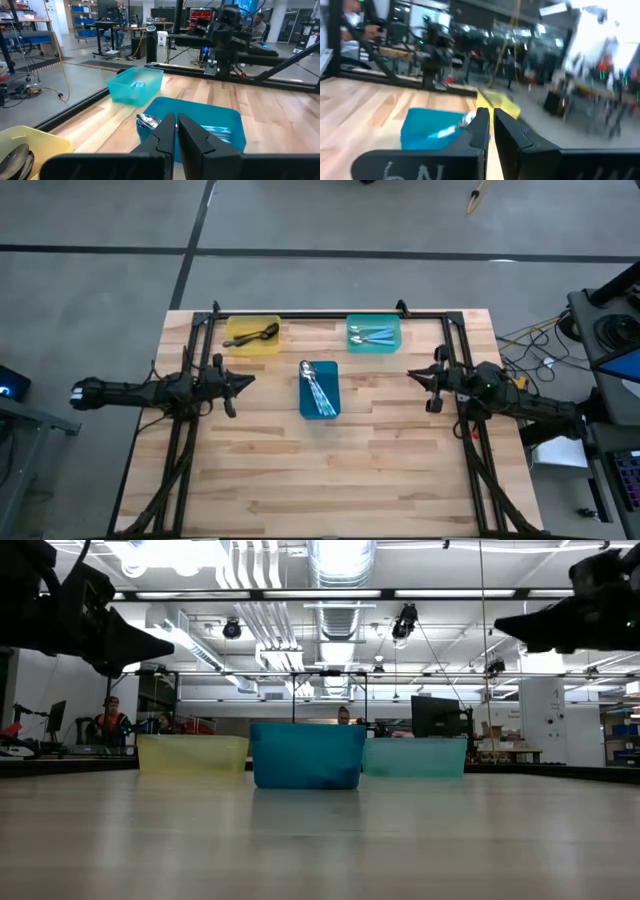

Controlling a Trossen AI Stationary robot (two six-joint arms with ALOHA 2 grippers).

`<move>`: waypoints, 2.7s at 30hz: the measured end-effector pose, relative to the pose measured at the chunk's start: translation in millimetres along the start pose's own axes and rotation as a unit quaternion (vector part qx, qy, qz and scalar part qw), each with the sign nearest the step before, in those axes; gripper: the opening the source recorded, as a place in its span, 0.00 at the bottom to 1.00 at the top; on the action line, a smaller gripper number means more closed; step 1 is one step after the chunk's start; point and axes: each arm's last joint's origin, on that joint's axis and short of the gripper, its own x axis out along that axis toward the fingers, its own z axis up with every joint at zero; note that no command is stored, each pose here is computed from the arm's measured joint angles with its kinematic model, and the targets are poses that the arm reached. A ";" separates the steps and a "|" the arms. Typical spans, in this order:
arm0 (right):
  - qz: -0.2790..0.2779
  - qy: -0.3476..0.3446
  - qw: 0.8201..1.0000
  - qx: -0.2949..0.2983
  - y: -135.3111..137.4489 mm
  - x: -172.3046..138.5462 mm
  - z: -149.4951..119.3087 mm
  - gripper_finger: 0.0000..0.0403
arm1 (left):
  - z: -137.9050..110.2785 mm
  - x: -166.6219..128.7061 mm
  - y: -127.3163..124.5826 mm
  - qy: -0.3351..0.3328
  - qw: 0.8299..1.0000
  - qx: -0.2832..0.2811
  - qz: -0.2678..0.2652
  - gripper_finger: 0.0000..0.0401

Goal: Sort silverware by color (type)
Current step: Return to Home Position

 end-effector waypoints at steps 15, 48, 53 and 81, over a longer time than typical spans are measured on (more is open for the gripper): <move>0.121 -0.003 0.990 -0.067 22.0 -0.7 -1.7 0.04 | -0.8 0.7 -0.2 0.004 1.000 0.002 0.000 0.00; 0.125 0.007 0.991 -0.040 22.7 0.1 -2.9 0.04 | -1.0 0.8 -0.3 0.006 1.000 0.002 0.000 0.00; 0.125 0.007 0.991 -0.041 22.7 0.1 -2.9 0.04 | -1.0 0.8 -0.3 0.006 1.000 0.002 0.000 0.00; 0.126 0.007 0.991 -0.041 22.7 0.1 -3.0 0.04 | -1.0 0.8 -0.3 0.006 1.000 0.002 0.000 0.00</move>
